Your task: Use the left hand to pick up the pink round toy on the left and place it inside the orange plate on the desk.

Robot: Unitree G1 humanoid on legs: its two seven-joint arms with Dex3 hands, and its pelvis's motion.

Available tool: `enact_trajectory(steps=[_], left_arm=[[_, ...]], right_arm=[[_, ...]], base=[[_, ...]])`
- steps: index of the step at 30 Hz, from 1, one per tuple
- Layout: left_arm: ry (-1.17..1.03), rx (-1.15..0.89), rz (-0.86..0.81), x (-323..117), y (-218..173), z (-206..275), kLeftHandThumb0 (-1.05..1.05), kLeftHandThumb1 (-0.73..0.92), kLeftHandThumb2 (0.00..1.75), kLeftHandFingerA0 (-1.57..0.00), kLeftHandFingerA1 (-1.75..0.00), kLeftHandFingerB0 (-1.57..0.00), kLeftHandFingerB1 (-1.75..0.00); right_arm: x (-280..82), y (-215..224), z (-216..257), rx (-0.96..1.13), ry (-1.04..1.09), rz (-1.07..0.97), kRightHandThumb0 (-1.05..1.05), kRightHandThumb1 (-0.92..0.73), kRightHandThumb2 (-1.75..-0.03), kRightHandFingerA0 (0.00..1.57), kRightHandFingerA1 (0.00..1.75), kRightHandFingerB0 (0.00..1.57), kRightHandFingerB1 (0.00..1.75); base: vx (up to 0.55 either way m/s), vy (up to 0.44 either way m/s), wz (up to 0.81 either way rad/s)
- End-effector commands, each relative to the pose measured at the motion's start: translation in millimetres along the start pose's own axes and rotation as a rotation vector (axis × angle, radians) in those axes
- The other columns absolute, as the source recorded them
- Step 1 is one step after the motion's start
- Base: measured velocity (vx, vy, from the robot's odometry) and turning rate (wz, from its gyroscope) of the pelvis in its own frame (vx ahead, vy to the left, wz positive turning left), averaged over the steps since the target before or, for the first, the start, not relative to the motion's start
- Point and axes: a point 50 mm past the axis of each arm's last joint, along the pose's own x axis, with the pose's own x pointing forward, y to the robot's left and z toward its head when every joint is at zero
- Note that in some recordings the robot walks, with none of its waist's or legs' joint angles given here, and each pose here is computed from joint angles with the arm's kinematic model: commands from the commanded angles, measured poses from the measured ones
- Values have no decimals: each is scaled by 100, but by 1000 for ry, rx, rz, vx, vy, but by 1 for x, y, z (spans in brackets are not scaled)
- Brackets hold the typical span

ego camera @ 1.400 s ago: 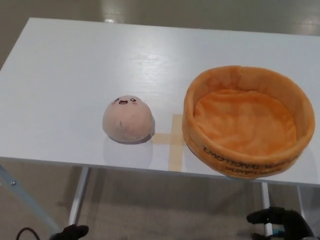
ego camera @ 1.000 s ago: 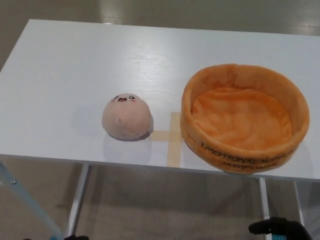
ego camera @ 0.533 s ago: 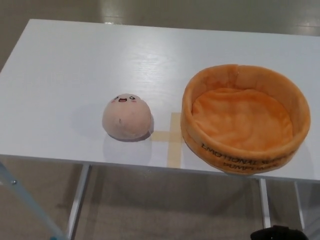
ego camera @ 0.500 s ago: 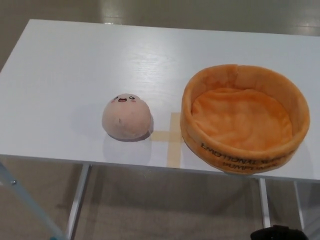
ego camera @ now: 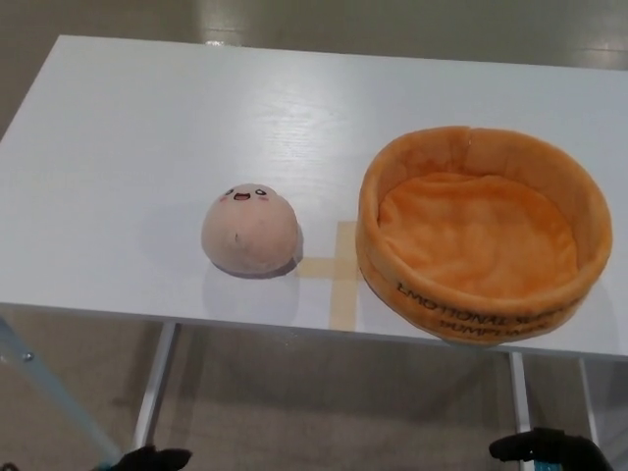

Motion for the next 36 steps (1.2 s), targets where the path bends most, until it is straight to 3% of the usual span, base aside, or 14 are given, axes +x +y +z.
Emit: enact_trajectory(steps=[1,9,10,11,12,17,18,19,20,25,27,29,30,36], left_arm=[[-459,121,-359,-44,-1,74,-56,47,55,-31,-31,-35,-33],[-683,147,-374,-61,5,121,-57,46,55,-26,-31,-29,-31],[-720,147,-367,-64,7,130,-29,20,83,-9,-52,-10,-50],[-742,145,-362,-66,9,135,-29,20,83,-9,-52,-10,-50],[-784,138,-347,-70,13,143,-63,40,70,-8,-37,-19,-38],[-912,94,-218,-74,32,166,-59,39,69,-7,-26,-15,-38],[-952,80,-167,-73,36,171,-30,23,82,-2,-51,0,-46],[-995,65,-111,-73,40,175,-30,23,82,-2,-51,0,-46],[-1020,67,-71,-72,44,179,-62,41,69,-6,-30,-13,-36],[-1091,93,100,-69,68,203,-61,40,74,-7,-23,-10,-29],[-1110,109,126,-65,75,210,-57,46,55,-5,-20,-12,-23],[-1109,139,161,-59,84,218,-60,42,57,-2,-20,-11,-25],[-1094,166,180,-54,89,224,-68,43,74,0,-2,-13,-25],[-1028,336,230,-23,106,246,-64,41,75,0,0,-5,-19]], right_arm=[[0,-5,-1,-15,6,-20,-13,-56,-60,66,90,63,79],[0,-5,0,6,6,-14,-12,-57,-60,64,90,61,78],[1,-5,0,2,6,-14,-12,-57,-59,64,88,61,77],[1,-5,0,-2,6,-15,-12,-57,-59,64,88,61,77],[1,-5,0,-13,6,-12,-14,-58,-59,63,87,61,76],[1,-5,2,-8,4,-14,-12,-57,-59,67,90,64,78],[2,-5,2,-8,4,-12,-14,-56,-60,66,89,64,78],[2,-5,2,-6,4,-10,-14,-56,-60,66,89,64,78],[1,-5,2,-6,4,-7,-14,-56,-60,64,88,63,78],[2,-4,3,6,10,-8,-13,-56,-59,63,87,62,77],[2,-4,3,-6,7,-6,-13,-56,-60,65,87,63,77],[2,-3,4,-12,5,-4,-13,-56,-60,64,87,64,77],[2,-3,4,-11,8,-5,-13,-57,-59,64,87,64,77],[3,-4,5,-21,5,0,-14,-56,-60,64,86,64,77]], base=[[0,0,0],[0,0,0],[0,0,0],[0,0,0],[0,0,0],[0,0,0],[0,0,0],[0,0,0],[0,0,0],[0,0,0],[0,0,0],[0,0,0],[0,0,0],[0,0,0]])
